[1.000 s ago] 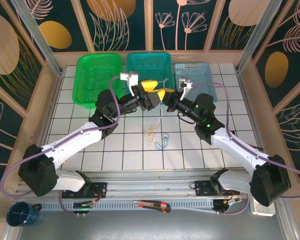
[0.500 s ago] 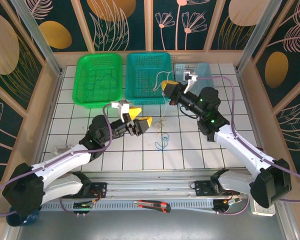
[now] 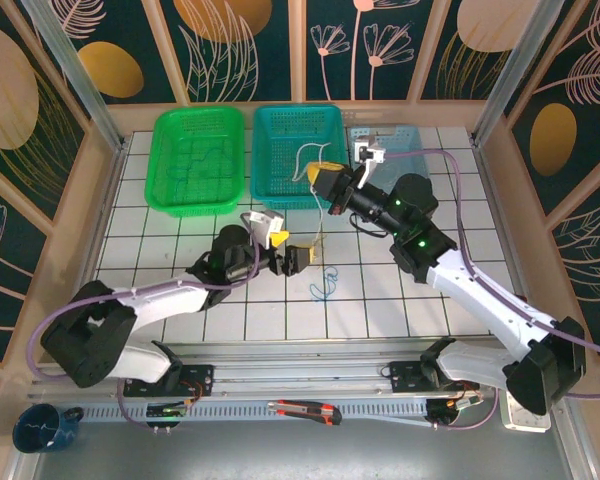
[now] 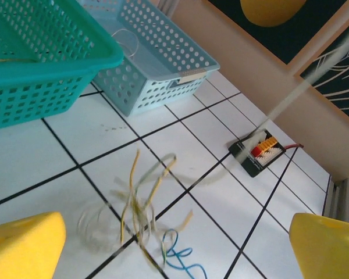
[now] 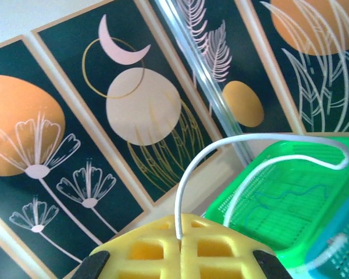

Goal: Untangle the cables

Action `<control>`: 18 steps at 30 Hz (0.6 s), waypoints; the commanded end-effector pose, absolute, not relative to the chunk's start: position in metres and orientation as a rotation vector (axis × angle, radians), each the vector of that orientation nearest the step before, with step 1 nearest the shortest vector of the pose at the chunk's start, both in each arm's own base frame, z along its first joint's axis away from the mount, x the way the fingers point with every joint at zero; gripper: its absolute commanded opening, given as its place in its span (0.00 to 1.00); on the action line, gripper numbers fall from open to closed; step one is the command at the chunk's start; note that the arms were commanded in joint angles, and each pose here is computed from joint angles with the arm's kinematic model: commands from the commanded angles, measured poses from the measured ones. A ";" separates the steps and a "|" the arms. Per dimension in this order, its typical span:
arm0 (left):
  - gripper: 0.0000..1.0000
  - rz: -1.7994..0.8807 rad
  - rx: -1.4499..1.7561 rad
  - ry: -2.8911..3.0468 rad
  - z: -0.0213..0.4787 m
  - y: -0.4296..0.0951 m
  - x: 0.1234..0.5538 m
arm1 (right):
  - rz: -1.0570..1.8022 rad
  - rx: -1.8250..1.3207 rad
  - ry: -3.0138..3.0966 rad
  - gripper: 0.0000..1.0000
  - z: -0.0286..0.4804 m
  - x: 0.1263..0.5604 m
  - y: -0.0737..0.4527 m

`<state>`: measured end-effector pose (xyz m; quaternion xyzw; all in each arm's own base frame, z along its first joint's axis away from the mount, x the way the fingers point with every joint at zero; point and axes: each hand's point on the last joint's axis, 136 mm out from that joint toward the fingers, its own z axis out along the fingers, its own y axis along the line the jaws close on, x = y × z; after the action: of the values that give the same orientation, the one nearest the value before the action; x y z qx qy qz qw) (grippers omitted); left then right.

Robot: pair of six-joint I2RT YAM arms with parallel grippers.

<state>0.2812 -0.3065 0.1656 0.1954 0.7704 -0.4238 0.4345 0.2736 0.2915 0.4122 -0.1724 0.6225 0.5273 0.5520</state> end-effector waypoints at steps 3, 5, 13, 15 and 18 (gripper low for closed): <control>0.95 -1.085 0.509 1.799 0.191 -0.327 0.300 | 1.277 -0.433 1.416 0.00 0.440 0.263 0.302; 0.84 -1.082 0.499 1.806 0.186 -0.330 0.305 | 1.283 -0.439 1.404 0.00 0.448 0.261 0.303; 0.22 -1.103 0.479 1.888 0.142 -0.326 0.297 | 1.285 -0.450 1.283 0.00 0.510 0.252 0.293; 0.14 -1.101 0.468 1.912 0.132 -0.322 0.292 | 1.288 -0.450 1.238 0.00 0.529 0.250 0.287; 0.19 -1.100 0.460 1.949 0.117 -0.316 0.286 | 1.299 -0.440 1.169 0.00 0.556 0.249 0.274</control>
<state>0.2914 -0.3158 0.1207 0.1829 0.7823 -0.4264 0.4157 0.2552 0.2860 0.5217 -0.1877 0.5478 0.5534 0.5987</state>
